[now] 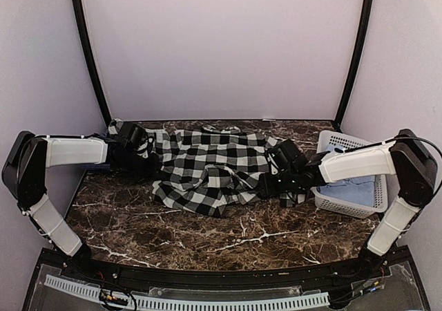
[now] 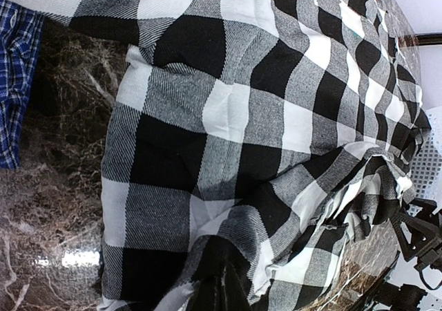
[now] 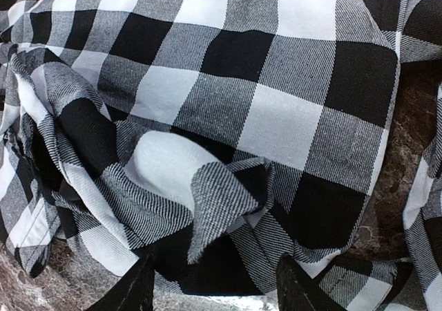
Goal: Fold and stack the long sleeve shirts
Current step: Flatten out the crumpled shirt at the center of the board.
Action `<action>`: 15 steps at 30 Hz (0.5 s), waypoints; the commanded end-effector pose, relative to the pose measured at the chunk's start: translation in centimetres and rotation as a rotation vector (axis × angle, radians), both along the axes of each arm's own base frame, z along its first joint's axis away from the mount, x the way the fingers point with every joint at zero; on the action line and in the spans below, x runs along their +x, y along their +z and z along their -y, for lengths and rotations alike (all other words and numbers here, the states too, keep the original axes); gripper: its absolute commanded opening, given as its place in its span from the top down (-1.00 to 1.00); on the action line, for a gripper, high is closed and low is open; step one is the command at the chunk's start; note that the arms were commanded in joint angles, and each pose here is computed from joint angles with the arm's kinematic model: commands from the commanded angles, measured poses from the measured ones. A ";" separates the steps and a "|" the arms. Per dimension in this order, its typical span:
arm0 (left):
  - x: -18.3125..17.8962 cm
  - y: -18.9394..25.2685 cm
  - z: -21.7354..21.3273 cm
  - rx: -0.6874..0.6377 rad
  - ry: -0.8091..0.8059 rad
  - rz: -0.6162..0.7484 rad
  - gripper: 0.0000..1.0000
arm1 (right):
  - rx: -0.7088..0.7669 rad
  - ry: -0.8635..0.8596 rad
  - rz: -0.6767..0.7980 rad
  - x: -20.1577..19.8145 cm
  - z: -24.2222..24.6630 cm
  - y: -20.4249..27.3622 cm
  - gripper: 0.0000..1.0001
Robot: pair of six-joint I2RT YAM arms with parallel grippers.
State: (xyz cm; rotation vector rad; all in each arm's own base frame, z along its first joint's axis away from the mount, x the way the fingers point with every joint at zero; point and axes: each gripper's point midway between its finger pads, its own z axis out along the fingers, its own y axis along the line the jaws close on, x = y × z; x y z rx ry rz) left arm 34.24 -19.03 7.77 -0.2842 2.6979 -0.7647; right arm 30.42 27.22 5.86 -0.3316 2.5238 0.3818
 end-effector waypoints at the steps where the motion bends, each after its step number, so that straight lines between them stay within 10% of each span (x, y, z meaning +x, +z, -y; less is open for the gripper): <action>1: 0.5 1.6 0.5 -0.025 -0.024 0.046 1.00 | 0.184 0.023 0.002 1.0 -2.3 1.3 -0.14; 8: 0.1 1.5 0.6 -0.027 -0.037 0.039 1.00 | 0.269 0.017 -0.013 2.6 -4.1 1.3 -0.01; 15: -2.0 1.6 0.5 -0.045 -0.065 -0.013 1.00 | 0.252 0.007 -0.070 2.0 -4.0 2.2 0.91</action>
